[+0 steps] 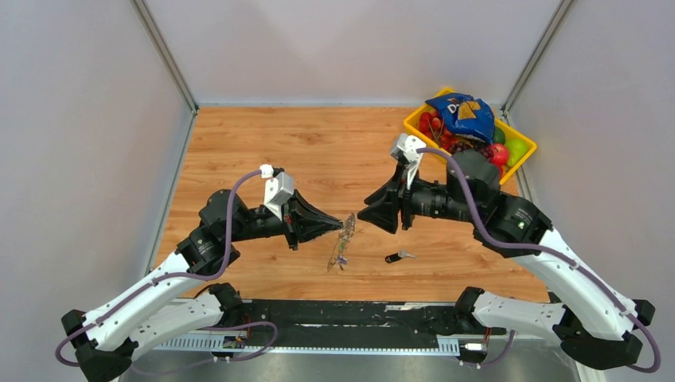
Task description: Put the keys on the keyring
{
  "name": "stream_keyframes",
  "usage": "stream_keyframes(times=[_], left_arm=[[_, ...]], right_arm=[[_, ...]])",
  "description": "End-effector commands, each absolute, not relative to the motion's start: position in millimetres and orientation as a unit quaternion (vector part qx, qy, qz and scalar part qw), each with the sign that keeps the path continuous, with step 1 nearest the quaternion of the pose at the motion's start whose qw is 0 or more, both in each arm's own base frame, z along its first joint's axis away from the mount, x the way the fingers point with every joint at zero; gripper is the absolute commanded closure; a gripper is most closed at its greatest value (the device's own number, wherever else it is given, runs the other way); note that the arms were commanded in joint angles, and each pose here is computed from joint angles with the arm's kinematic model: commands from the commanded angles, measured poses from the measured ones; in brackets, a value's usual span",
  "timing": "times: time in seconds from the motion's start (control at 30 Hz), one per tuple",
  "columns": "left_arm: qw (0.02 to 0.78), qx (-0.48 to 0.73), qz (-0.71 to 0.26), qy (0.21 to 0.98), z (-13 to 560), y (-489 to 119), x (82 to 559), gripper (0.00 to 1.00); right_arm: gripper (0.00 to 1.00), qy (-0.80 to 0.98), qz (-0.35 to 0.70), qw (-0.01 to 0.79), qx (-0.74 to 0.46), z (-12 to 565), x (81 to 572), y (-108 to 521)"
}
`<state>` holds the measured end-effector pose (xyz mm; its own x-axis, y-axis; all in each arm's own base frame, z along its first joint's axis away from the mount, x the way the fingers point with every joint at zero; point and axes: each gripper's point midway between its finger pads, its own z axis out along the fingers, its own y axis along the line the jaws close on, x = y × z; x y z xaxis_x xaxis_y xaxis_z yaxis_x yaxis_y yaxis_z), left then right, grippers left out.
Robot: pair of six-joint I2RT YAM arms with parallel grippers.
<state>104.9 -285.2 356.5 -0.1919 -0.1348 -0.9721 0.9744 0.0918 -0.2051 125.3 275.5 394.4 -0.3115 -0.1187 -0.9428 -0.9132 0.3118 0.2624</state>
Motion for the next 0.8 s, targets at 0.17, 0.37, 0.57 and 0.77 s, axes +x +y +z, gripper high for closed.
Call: stream_keyframes(times=[0.17, 0.37, 0.57, 0.77], left_arm=[[0.566, 0.347, -0.497, 0.558, 377.5, -272.1, 131.2, 1.00], [0.571, 0.326, -0.477, 0.584, 370.3, -265.7, 140.3, 1.00], [0.574, 0.322, -0.467, 0.591, 368.9, -260.6, 141.4, 1.00], [0.577, 0.318, -0.461, 0.595, 370.0, -257.2, 141.9, 1.00]], right_arm=[[0.53, 0.854, 0.283, 0.374, -0.226, 255.7, 174.7, 237.4], [0.53, 0.912, 0.212, 0.320, -0.147, 177.3, 177.2, 211.0], [0.56, 0.940, 0.153, 0.287, -0.100, 120.6, 173.7, 189.2], [0.61, 0.948, 0.127, 0.283, -0.062, 97.8, 176.4, 180.5]])
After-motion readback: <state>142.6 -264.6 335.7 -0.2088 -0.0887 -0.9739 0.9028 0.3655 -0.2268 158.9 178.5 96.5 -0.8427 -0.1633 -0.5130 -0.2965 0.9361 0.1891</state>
